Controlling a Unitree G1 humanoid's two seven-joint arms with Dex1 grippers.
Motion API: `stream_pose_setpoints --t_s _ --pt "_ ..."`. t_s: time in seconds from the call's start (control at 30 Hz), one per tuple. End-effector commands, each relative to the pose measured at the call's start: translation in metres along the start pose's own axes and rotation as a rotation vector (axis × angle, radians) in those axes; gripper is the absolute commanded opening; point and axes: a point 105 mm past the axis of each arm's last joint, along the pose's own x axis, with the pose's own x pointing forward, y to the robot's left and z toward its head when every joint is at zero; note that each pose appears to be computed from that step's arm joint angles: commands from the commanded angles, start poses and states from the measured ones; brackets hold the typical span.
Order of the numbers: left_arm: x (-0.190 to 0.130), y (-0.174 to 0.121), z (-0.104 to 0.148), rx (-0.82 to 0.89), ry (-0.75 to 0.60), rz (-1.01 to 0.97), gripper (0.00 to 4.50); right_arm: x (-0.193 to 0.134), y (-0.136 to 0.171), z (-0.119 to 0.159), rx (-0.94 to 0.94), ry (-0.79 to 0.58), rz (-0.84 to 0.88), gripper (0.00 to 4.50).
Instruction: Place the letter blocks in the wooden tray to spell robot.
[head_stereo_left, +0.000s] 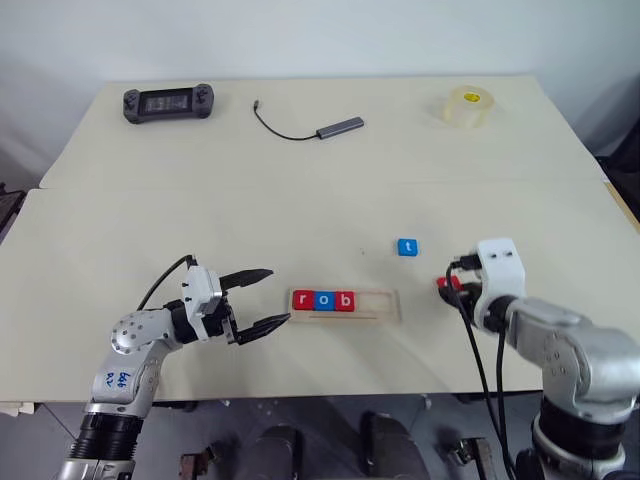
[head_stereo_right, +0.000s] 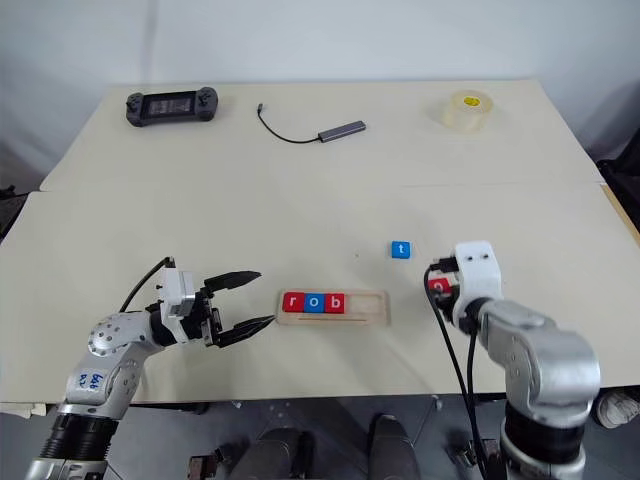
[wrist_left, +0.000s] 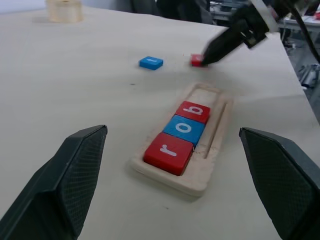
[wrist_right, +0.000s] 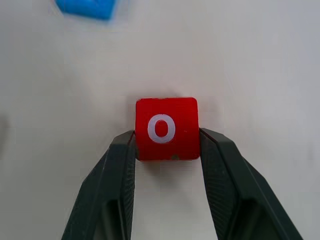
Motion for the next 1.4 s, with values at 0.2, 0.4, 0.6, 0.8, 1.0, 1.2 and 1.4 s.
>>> stream_pose_setpoints --t_s 0.2,0.4,0.6,0.8,1.0,1.2,1.4 --pt "-0.004 0.004 0.004 0.009 0.008 -0.040 4.50 -0.011 0.021 -0.011 0.021 -0.026 0.057 2.20" --pt "-0.009 0.004 0.004 0.017 0.013 -0.028 4.50 -0.026 -0.005 0.003 -0.168 0.032 0.205 3.66" --pt "-0.012 0.001 0.007 0.034 0.007 -0.027 4.50 -0.033 -0.012 0.029 -0.533 -0.059 0.449 3.66" --pt "-0.011 -0.007 0.011 0.059 0.005 -0.067 4.50 -0.022 -0.017 0.034 -0.762 -0.131 0.748 3.66" --pt "-0.013 -0.013 0.015 0.078 0.011 -0.074 4.50 0.010 -0.031 0.021 -0.903 -0.037 0.810 3.66" --pt "-0.017 -0.016 0.017 0.086 0.020 -0.046 4.50 0.020 -0.028 0.016 -0.915 -0.011 0.871 2.76" --pt "-0.018 -0.015 0.017 0.090 0.021 -0.031 4.50 0.019 -0.020 0.032 -0.936 -0.085 0.871 1.46"
